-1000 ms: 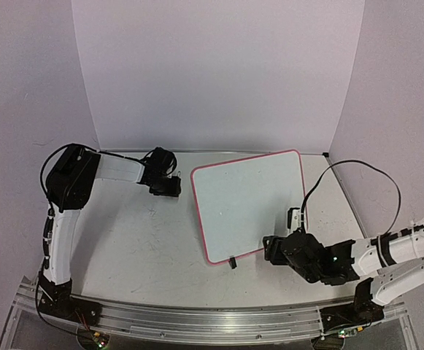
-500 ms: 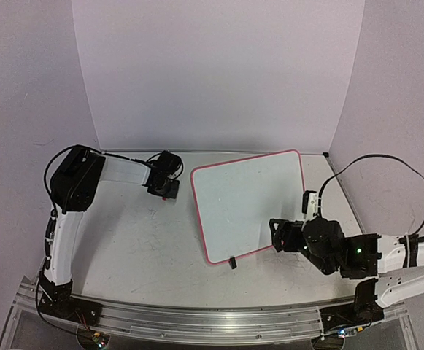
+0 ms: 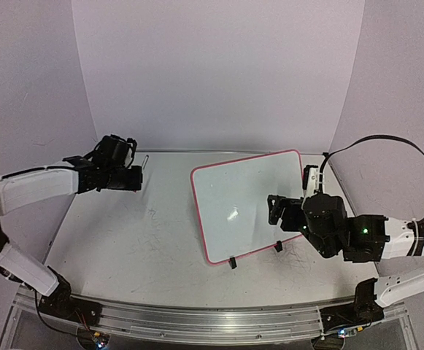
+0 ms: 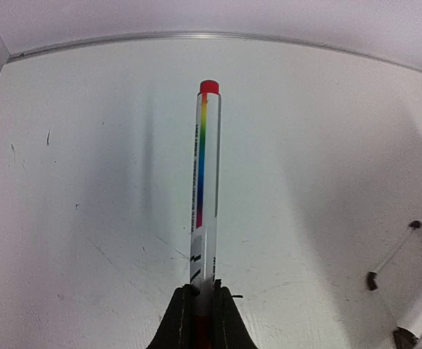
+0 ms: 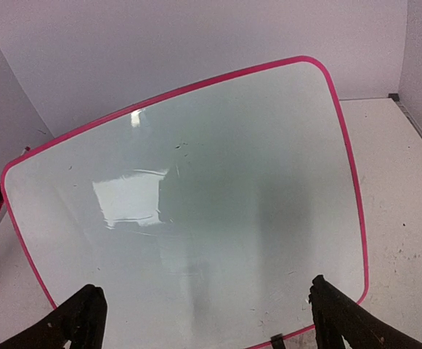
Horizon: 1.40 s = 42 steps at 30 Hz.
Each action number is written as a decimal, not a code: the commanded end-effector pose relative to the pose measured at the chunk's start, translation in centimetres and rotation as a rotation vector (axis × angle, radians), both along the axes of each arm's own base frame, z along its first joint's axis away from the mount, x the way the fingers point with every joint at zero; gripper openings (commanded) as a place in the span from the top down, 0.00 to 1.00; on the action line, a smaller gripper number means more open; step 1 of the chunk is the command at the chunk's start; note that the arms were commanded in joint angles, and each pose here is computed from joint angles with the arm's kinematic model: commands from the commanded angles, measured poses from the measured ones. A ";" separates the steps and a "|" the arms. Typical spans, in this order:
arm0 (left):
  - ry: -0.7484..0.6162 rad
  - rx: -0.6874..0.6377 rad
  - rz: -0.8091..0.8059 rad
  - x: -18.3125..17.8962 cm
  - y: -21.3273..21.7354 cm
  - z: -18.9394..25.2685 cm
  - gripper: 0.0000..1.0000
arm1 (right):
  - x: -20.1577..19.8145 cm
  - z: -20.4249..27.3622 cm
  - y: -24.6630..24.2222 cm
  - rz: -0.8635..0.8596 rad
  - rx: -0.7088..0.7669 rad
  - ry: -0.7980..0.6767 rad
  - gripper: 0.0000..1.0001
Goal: Write a sentence on the whiteboard
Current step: Pick up the whiteboard marker from the center of the board, then pass from the left arm to the right
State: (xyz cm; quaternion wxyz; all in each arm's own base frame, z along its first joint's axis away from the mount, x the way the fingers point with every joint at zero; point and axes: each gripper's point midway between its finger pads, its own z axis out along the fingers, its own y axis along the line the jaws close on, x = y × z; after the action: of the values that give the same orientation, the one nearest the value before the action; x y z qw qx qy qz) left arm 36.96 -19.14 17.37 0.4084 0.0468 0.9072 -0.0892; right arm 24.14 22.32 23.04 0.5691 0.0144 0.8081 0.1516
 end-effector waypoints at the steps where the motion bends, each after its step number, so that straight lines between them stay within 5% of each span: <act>1: -0.137 -0.203 -0.184 -4.4 -1.4 7.6 1.00 | 0.2 1.8 -0.9 -0.076 0.089 0.003 0.02; 6: -0.349 -0.349 -0.502 -9.2 -4.1 17.9 1.00 | 0.0 4.1 1.6 0.043 0.070 -0.005 0.02; 11: -0.459 -0.401 -0.776 -11.5 -8.5 23.0 1.00 | -0.2 6.1 3.0 0.118 0.082 -0.019 0.02; 16: -0.460 -0.329 -0.873 -11.9 -13.1 21.3 1.00 | -0.6 7.4 4.2 0.187 0.116 -0.019 0.02; 25: -0.363 -0.211 -0.897 -13.0 -14.6 13.3 1.00 | -2.3 7.6 8.7 0.418 0.173 -0.005 0.02; 42: -0.360 -0.084 -0.901 -13.7 -15.8 10.2 1.00 | -1.9 8.6 13.3 0.618 0.360 0.139 0.02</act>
State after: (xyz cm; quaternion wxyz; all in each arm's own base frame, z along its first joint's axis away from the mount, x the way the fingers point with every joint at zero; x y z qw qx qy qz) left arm 22.80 -34.46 27.28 0.4614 0.4285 0.7168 -0.2994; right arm 22.38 34.92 27.85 0.4307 -0.1273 0.8014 0.3950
